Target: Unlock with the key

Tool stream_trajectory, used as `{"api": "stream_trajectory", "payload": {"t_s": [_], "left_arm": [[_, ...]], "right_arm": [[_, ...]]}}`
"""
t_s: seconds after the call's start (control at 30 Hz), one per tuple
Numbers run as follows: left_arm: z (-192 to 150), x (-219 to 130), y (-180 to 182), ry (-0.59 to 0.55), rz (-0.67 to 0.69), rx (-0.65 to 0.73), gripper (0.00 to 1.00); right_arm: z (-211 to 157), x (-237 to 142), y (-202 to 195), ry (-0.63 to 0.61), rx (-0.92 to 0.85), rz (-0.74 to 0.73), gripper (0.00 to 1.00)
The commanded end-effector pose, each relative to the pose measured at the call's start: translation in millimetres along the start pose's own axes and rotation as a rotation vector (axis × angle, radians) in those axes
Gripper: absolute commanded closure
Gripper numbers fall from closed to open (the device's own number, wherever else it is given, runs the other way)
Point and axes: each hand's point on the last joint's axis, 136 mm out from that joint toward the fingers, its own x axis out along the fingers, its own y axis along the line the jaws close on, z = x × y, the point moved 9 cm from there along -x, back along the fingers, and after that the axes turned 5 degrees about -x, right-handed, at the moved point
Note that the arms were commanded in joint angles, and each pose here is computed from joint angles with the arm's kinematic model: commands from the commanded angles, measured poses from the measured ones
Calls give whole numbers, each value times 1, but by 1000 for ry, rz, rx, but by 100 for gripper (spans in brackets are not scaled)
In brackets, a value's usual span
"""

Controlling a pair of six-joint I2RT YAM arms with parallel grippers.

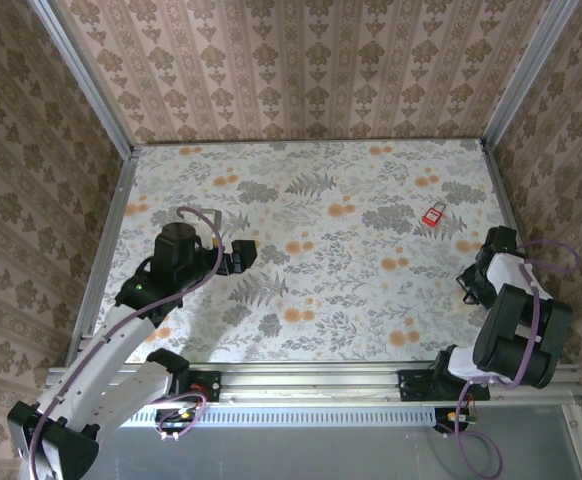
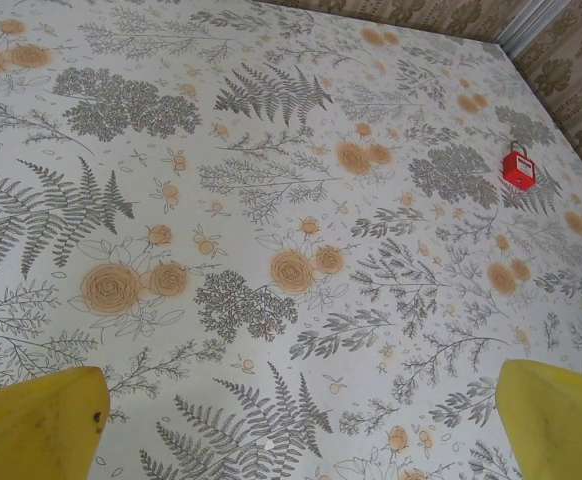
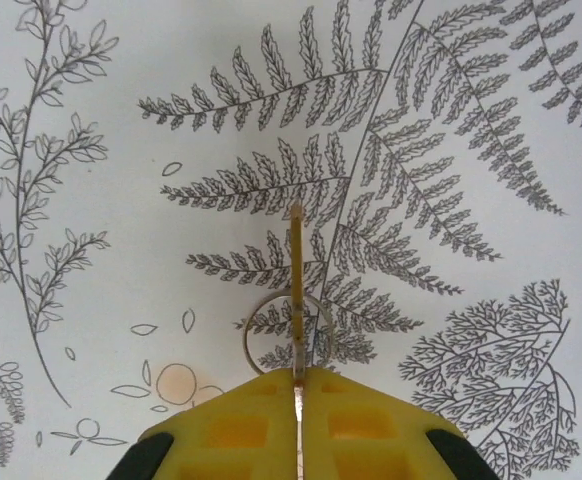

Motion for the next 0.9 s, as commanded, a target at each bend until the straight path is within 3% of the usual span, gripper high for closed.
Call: {"api": "stream_trajectory", "payload": {"t_s": [0.0,0.37,0.53,0.87], "left_arm": [[2,1,1,-31,-7,2,0],[-4,10,2,-33,-41,-27,0],[-8,21,-5,-24,-96,-59,0],[-17,52,-57,22,-362,-149,0]], "right_arm": [[-11,-3,0,27,-23,36,100],[-24,-52,19,14,-95,324,100],[-39,-86,37,21,-166,603,100],[-77,-167,79,-6,-361,1031,100]]}}
